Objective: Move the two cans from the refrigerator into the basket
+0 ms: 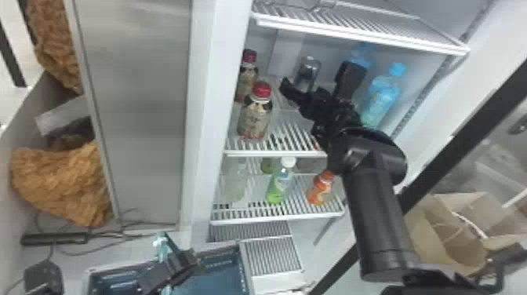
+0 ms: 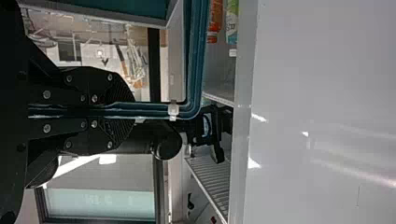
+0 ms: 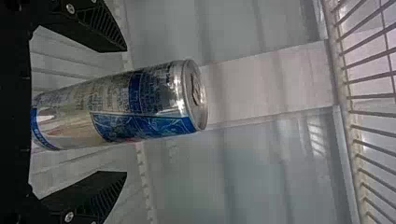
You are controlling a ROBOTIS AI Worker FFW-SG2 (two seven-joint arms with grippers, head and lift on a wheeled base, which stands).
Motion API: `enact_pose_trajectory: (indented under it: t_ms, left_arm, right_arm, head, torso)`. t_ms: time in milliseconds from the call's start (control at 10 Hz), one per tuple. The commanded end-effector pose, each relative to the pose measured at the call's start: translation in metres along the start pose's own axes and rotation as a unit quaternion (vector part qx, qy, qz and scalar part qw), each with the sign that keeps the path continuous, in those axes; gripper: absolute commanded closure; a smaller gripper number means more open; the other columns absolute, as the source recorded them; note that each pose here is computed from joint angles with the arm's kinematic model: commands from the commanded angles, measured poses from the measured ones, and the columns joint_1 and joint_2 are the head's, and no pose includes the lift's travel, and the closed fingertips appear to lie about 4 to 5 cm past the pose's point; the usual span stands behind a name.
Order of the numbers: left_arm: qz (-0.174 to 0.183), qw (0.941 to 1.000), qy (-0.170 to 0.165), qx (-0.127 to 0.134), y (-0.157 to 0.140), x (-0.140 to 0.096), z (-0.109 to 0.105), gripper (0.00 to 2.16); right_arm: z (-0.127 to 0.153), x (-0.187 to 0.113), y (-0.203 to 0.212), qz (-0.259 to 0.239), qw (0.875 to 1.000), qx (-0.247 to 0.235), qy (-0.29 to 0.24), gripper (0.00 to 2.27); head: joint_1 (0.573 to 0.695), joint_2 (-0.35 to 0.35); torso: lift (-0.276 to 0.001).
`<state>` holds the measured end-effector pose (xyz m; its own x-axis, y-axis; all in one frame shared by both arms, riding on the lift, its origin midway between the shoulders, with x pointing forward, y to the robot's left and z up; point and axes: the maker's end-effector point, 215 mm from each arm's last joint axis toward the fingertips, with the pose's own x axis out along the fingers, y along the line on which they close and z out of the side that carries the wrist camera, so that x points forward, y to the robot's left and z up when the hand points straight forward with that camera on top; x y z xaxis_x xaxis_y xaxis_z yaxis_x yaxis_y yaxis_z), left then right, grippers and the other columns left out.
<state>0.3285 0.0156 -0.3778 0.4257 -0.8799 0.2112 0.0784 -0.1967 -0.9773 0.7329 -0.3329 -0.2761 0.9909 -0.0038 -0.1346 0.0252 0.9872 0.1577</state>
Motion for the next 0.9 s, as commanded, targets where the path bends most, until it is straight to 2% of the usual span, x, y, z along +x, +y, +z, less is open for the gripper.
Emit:
enact_pose_trajectory:
  t_ms: [0,200,300,600,800]
  left_arm:
    - [0.0,1.0,0.001,0.0,0.0,0.001,0.0,1.19]
    - [-0.001,1.0,0.001,0.0,0.001,0.003,0.001,1.19]
    - [-0.001,1.0,0.002,0.001,0.0,0.004,0.002,1.19]
    - [-0.002,1.0,0.001,0.0,0.0,0.005,0.002,1.19]
    - [-0.003,1.0,0.0,0.0,0.0,0.005,0.003,1.19]
  right_arm:
    - [0.005,0.003,-0.003,-0.004,1.0,-0.009,-0.001,0.13]
    - [0.008,0.01,-0.002,-0.002,1.0,-0.013,0.004,0.34]
    - [0.015,0.012,-0.004,-0.003,1.0,-0.018,0.006,0.52]
    - [0.008,0.017,-0.002,0.002,1.0,-0.019,0.024,1.29]
    - [0.004,0.016,-0.004,0.001,0.999,-0.023,0.025,1.28]
  head:
    - [0.695,-0.318]
    - [0.695,-0.32]
    - [0.694,-0.32]
    - [0.686,-0.319]
    - [0.688,-0.318]
  torso:
    - [-0.031]
    - [-0.031]
    - [-0.031]
    - [-0.031]
    - [-0.031]
